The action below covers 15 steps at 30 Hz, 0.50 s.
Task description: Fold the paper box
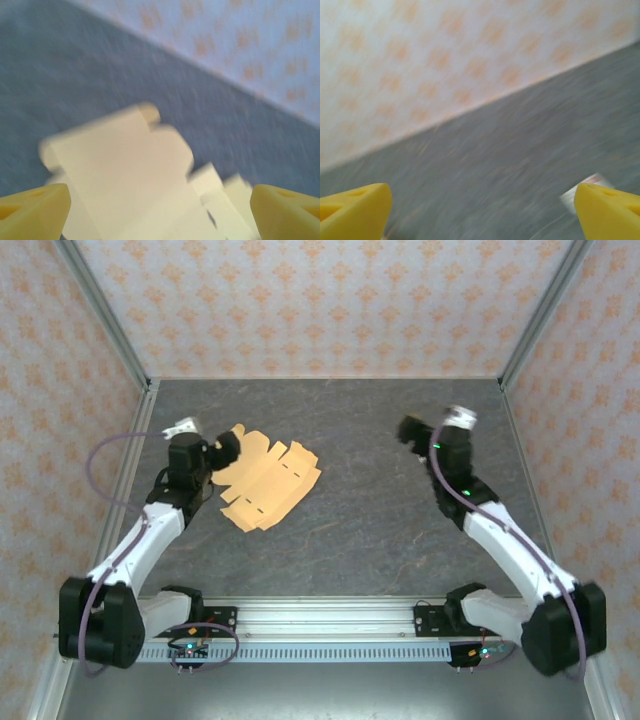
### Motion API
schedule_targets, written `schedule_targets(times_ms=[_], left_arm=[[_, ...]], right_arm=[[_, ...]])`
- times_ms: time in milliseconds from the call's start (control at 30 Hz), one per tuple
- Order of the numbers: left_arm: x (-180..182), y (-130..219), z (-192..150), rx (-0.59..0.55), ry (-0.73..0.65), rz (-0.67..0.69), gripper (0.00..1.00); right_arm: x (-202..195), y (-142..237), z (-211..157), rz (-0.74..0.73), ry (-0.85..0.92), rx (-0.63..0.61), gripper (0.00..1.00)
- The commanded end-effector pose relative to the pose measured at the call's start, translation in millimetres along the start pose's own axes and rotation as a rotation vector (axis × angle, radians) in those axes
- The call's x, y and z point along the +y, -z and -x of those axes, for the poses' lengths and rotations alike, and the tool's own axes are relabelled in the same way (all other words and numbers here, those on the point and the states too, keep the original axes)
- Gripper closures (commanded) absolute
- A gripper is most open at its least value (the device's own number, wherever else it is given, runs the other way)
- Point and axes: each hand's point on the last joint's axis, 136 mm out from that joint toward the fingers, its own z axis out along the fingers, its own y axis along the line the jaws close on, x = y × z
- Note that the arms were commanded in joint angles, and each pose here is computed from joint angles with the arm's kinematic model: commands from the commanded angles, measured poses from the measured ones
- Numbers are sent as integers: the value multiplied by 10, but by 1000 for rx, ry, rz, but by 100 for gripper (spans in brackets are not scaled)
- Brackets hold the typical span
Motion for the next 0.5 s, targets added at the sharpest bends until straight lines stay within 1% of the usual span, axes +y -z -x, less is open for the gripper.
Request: schedule_targets(times_ms=[0,33,67,133,167,233,300,400,467], left_arm=[[-200,-49,-776,366,21,-70,13],[-179,-85,-857,393,56,-87,13],[-119,-123,-881,398,129,-90,14],[-39,-173,-849,376,233,-123,14],[9,-185,-825,360,248,-112,14],[128,-198,-778,332,226,-41,14],[264,-204,-711,289,231,22,14],[467,-118,-557,199,225,103,14],[682,-47,-465,135,210,198,14]], right_arm=[[370,-50,-1224,103,-22,477,8],[587,-38,-1422,167,-49,543,10],[757,-36,-1614,190,-56,596,12],[1030,-39,-1839,215,-25,637,14],[1126,-72,-1925,215,-18,649,14],[1224,-212,-2073,216,-57,678,16],[1273,-371,-2124,216,-27,678,17],[1282,-617,-2019,183,182,641,19],[1266,-820,-1952,178,271,645,20]])
